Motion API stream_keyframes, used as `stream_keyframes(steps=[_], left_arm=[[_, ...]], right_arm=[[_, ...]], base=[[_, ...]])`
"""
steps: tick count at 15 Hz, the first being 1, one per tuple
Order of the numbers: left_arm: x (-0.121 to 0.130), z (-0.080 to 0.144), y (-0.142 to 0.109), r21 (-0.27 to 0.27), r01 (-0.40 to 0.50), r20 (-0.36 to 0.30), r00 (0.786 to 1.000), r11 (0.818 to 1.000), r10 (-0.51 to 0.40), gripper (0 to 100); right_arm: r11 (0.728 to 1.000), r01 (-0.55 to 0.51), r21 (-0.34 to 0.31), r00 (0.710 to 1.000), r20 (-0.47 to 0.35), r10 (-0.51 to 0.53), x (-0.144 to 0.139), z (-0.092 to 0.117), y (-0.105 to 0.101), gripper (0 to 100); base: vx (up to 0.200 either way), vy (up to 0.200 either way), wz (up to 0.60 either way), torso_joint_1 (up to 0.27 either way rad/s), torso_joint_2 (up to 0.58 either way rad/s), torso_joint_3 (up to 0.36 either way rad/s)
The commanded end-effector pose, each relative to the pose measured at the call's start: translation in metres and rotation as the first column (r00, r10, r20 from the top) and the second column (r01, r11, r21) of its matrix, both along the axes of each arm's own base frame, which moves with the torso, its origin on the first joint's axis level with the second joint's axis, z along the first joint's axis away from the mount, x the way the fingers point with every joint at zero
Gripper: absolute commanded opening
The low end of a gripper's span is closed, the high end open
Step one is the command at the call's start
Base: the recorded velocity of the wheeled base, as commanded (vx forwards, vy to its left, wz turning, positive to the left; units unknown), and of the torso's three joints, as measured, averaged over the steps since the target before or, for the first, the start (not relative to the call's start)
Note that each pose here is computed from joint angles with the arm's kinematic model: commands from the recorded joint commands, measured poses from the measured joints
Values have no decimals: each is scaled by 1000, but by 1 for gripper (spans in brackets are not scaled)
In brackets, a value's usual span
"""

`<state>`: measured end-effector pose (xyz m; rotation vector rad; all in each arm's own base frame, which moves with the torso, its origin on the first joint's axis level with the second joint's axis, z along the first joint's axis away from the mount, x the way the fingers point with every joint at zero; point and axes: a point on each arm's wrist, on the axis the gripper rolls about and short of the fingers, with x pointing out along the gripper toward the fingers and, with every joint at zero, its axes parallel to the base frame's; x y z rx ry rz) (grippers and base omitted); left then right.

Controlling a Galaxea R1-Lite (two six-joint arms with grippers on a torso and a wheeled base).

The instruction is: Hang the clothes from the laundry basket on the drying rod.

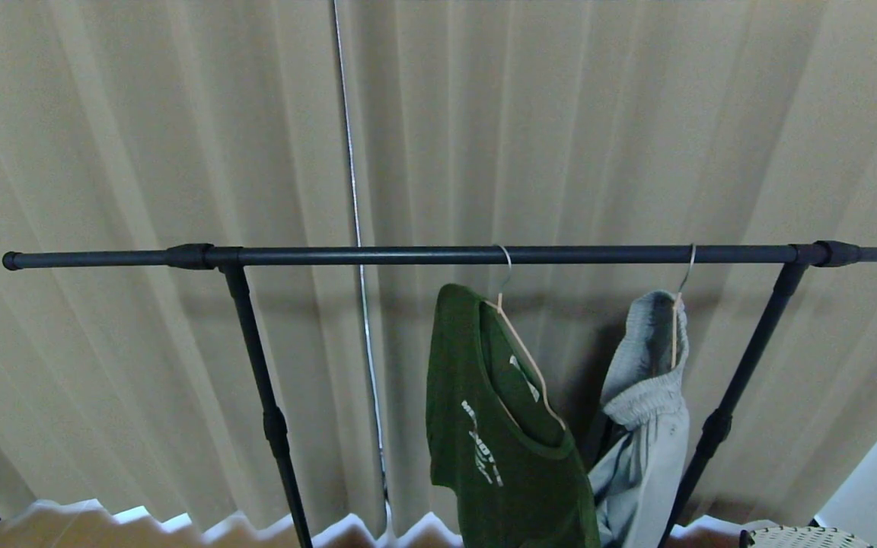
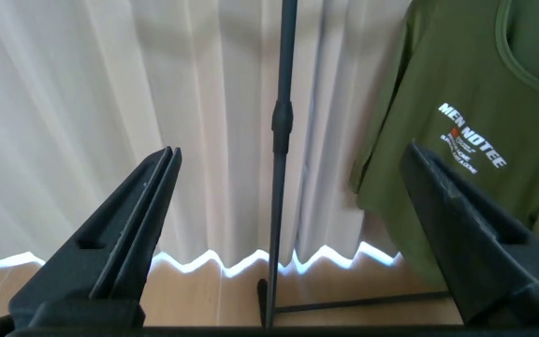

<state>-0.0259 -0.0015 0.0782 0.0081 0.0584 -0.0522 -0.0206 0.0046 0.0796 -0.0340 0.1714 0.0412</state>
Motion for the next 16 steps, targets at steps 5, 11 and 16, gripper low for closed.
stream_keyframes(steps=[5, 11, 16], left_arm=[[0, 0, 0, -1, -3, -3, 1000, 1000, 3, 100], [0, 0, 0, -2, -1, -3, 1000, 1000, 1, 100], [0, 0, 0, -1, -1, -3, 1000, 1000, 1, 100]], right_arm=[[989, -145, -7, 985, 95, 145, -7, -2, -1, 100], [991, -130, 12, 987, 94, 128, -7, -2, -1, 100], [993, -113, 32, 989, 96, 109, -7, -2, -1, 100]], base=[[0, 0, 0, 0, 0, 0], [0, 0, 0, 0, 0, 0], [0, 0, 0, 0, 0, 0]])
